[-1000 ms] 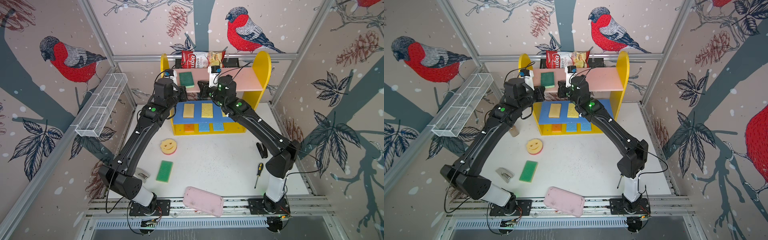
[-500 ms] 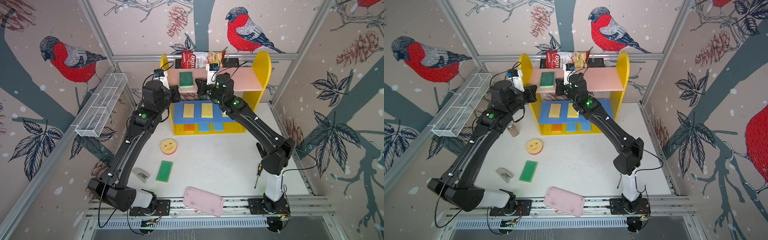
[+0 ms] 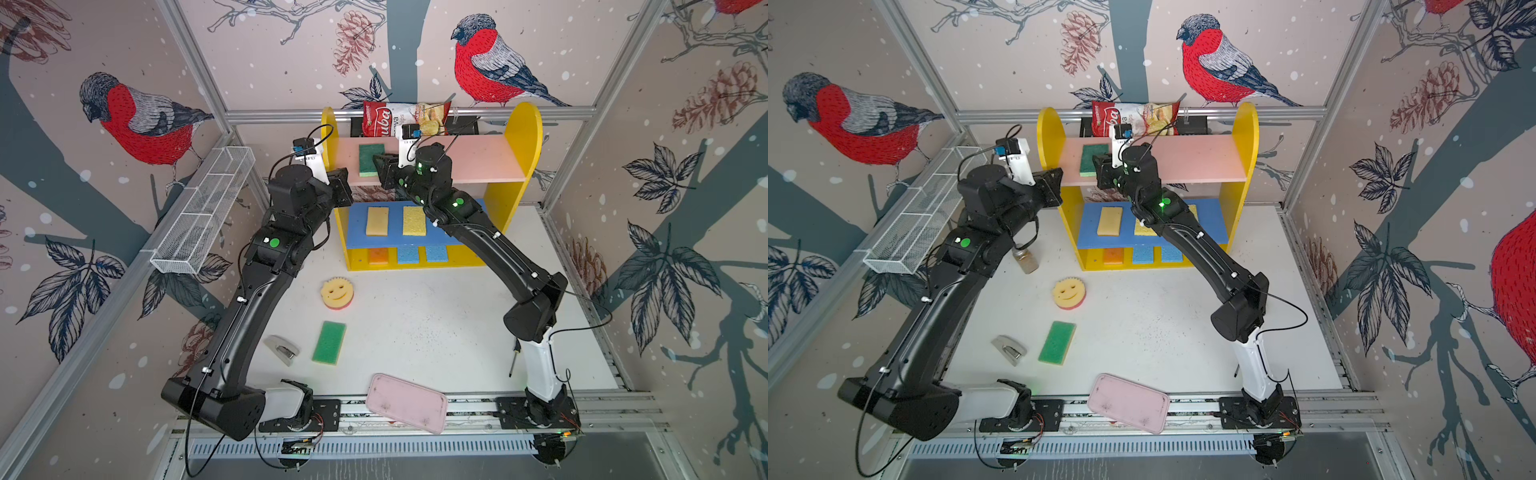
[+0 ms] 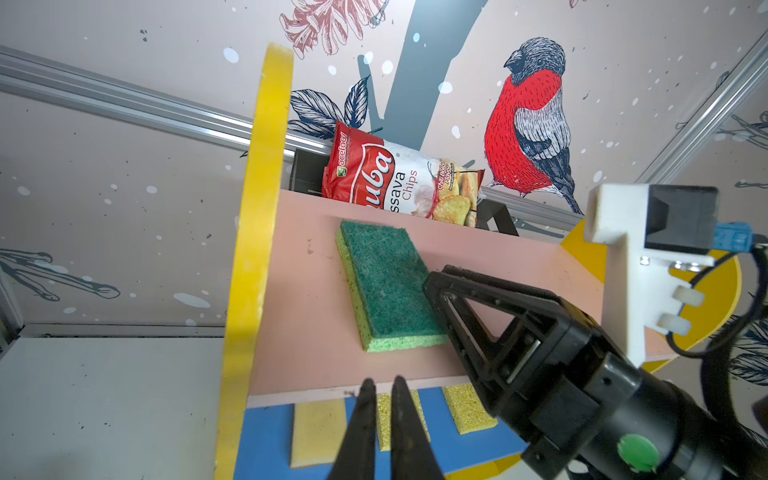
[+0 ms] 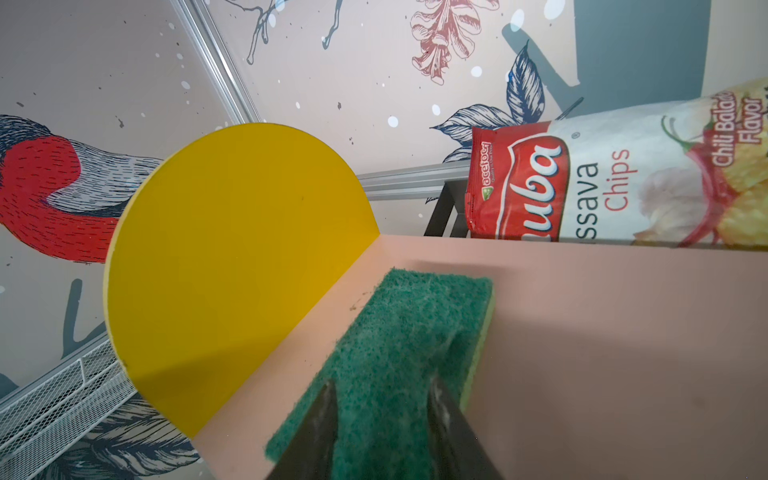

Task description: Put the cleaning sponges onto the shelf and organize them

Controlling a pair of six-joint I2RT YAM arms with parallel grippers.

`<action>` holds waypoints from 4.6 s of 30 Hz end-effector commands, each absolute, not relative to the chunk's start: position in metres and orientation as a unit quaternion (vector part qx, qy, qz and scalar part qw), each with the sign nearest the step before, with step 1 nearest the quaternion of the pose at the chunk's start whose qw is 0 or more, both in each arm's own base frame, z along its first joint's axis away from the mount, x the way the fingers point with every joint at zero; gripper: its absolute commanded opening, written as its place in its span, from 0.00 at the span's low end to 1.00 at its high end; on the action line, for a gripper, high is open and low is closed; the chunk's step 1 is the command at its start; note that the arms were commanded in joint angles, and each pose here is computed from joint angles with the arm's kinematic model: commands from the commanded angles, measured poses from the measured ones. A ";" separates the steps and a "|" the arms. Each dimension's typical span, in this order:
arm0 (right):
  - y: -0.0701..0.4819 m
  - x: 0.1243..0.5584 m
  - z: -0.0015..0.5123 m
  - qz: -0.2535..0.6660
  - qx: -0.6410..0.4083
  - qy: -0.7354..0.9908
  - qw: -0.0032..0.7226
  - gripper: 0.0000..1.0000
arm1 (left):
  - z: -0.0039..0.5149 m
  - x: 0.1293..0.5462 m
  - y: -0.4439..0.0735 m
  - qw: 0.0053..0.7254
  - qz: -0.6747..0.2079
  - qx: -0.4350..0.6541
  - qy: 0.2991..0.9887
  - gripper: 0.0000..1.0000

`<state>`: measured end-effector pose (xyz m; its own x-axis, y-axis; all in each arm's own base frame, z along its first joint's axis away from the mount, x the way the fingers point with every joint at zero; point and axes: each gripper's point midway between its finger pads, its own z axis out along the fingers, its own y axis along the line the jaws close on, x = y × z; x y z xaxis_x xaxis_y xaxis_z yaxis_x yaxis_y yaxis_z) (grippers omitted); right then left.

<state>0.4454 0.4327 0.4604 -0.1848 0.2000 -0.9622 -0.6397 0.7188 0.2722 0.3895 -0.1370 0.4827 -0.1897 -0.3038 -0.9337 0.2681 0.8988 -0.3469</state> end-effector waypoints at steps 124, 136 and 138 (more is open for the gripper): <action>0.325 0.357 0.422 0.369 -0.083 0.719 0.583 0.29 | 0.468 0.410 -0.163 0.602 -0.298 0.001 0.741 0.14; 0.299 0.342 0.421 0.363 -0.066 0.712 0.597 0.24 | 0.458 0.435 -0.183 0.576 -0.339 -0.003 0.744 0.09; 0.296 0.341 0.422 0.364 -0.065 0.711 0.599 0.23 | 0.456 0.439 -0.187 0.573 -0.344 -0.004 0.744 0.09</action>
<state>0.3409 0.3015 0.4103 -0.3075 0.3056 -0.9012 -0.5294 0.7320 0.4289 0.4354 -0.1807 0.4369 -0.3860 -0.3668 -0.8464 0.3413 0.7957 -0.5004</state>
